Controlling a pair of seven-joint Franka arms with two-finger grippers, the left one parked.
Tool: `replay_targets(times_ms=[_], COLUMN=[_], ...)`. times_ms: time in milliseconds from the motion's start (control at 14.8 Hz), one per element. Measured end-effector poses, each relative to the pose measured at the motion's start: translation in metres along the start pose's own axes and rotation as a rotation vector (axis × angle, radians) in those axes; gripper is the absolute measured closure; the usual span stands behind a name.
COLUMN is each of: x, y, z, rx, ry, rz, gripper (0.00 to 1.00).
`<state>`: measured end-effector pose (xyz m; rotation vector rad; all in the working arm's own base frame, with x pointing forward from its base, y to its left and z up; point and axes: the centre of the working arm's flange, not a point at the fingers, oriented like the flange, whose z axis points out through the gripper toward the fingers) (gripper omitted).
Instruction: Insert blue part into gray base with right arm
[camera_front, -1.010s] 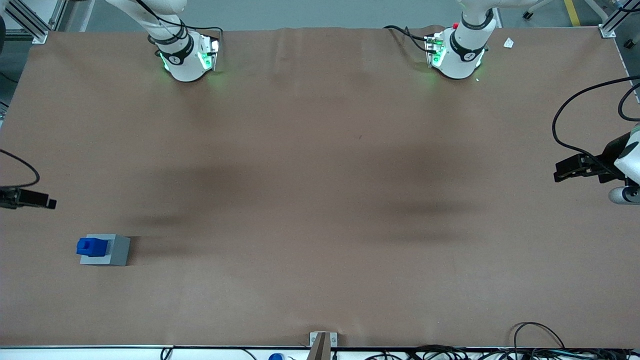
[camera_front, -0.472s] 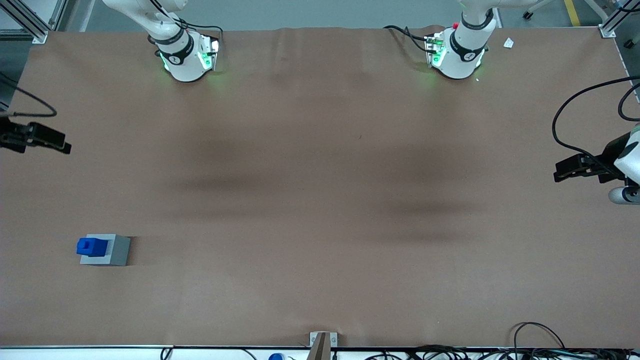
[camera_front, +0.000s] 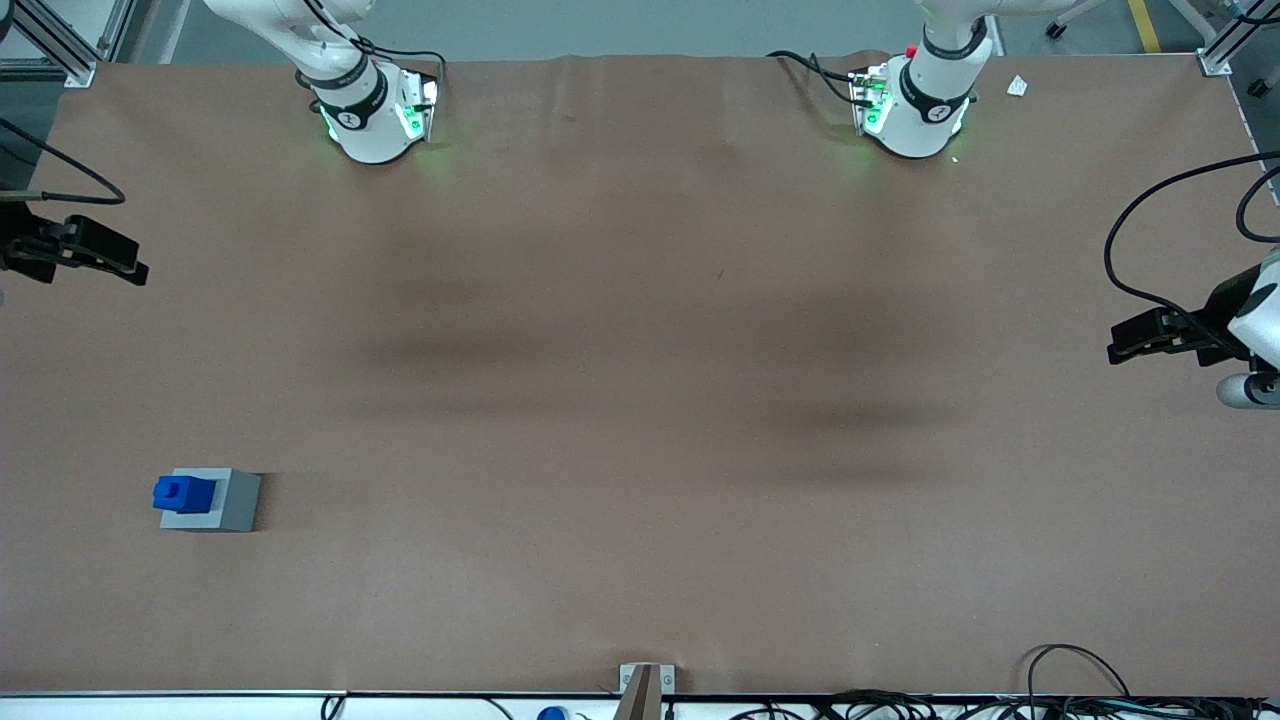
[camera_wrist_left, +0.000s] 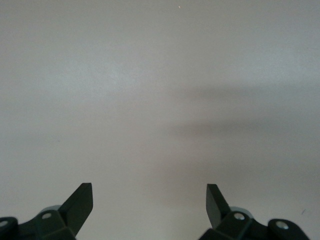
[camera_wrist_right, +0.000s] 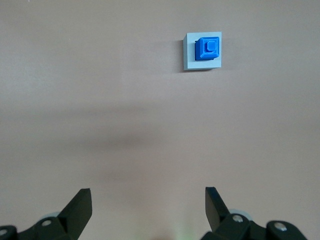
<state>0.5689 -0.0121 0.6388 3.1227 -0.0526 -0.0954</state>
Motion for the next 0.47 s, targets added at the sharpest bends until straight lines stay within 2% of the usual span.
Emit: replay_targets(times_ms=[472], x=[-0.009], y=[0.009], z=[-0.011], rx=[0.000], ry=[0.038], rz=[0.012], gripper=[0.00])
